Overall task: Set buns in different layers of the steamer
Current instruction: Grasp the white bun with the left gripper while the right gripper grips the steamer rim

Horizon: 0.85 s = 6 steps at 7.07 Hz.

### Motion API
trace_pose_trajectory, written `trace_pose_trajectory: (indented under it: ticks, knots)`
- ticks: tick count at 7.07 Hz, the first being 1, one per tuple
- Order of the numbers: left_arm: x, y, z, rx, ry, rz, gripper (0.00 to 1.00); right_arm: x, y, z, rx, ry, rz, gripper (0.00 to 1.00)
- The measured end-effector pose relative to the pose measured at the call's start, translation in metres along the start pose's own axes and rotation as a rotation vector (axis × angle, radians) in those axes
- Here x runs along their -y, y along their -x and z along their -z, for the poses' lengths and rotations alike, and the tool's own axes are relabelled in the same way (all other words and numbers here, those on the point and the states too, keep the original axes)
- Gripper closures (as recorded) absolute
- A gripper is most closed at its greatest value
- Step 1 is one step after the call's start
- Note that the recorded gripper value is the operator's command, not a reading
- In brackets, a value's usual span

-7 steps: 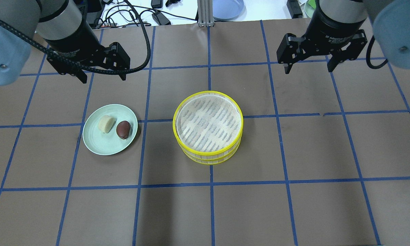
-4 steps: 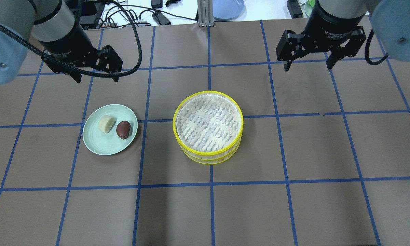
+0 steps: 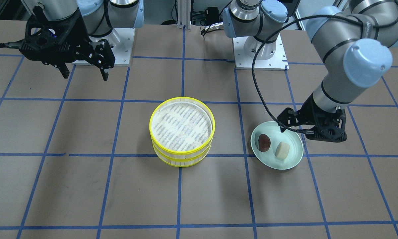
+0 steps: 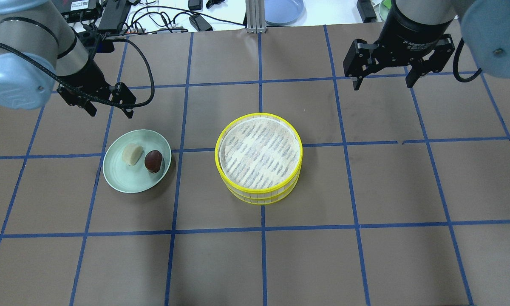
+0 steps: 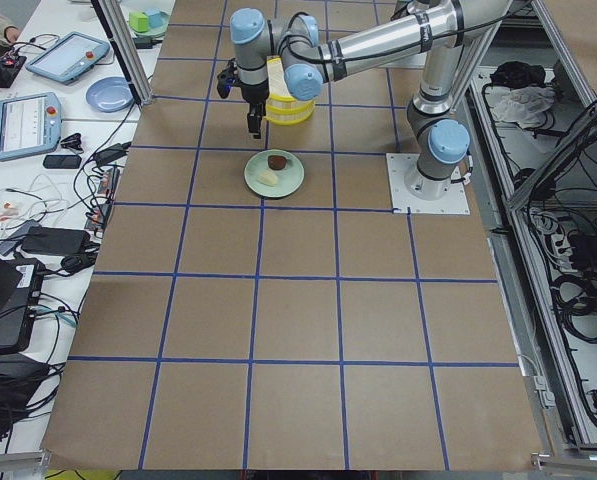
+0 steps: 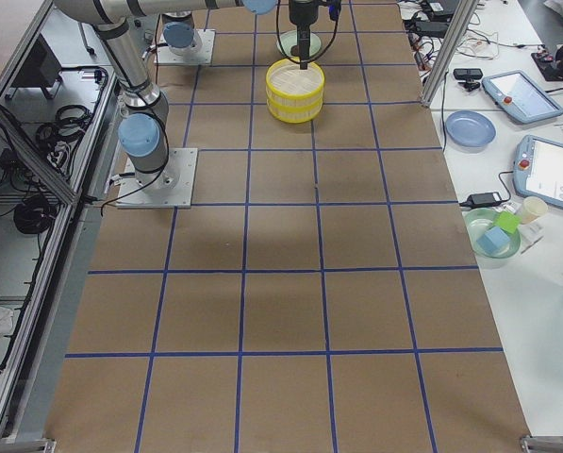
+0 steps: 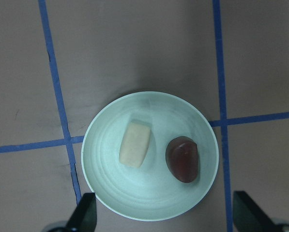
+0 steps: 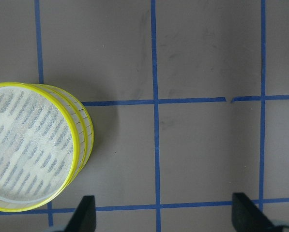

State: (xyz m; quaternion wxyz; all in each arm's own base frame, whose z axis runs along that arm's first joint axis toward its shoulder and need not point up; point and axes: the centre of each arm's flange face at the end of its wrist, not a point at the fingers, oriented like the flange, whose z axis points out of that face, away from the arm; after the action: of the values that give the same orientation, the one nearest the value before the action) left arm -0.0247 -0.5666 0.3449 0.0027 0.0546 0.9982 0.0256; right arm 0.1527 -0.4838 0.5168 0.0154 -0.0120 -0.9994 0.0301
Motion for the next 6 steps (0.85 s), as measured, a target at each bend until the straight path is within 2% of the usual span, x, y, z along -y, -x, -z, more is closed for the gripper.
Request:
trace_pose_trajectory:
  ticks: [2, 3, 4, 6]
  knots:
    - [0.014, 0.016, -0.067, -0.028, 0.083, -0.004, 0.00, 0.009, 0.019, -0.029, 0.009, 0.048, -0.003, 0.00]
    - [0.018, 0.021, -0.090, -0.039, 0.118, -0.001, 0.00, 0.014, 0.047, -0.060, 0.016, 0.094, -0.008, 0.00]
    - [0.021, 0.027, -0.109, -0.049, 0.147, 0.007, 0.00, 0.019, 0.078, -0.103, 0.014, 0.131, -0.010, 0.00]
    - [0.022, 0.040, -0.134, -0.063, 0.181, 0.027, 0.01, 0.015, 0.119, -0.188, 0.005, 0.169, 0.014, 0.14]
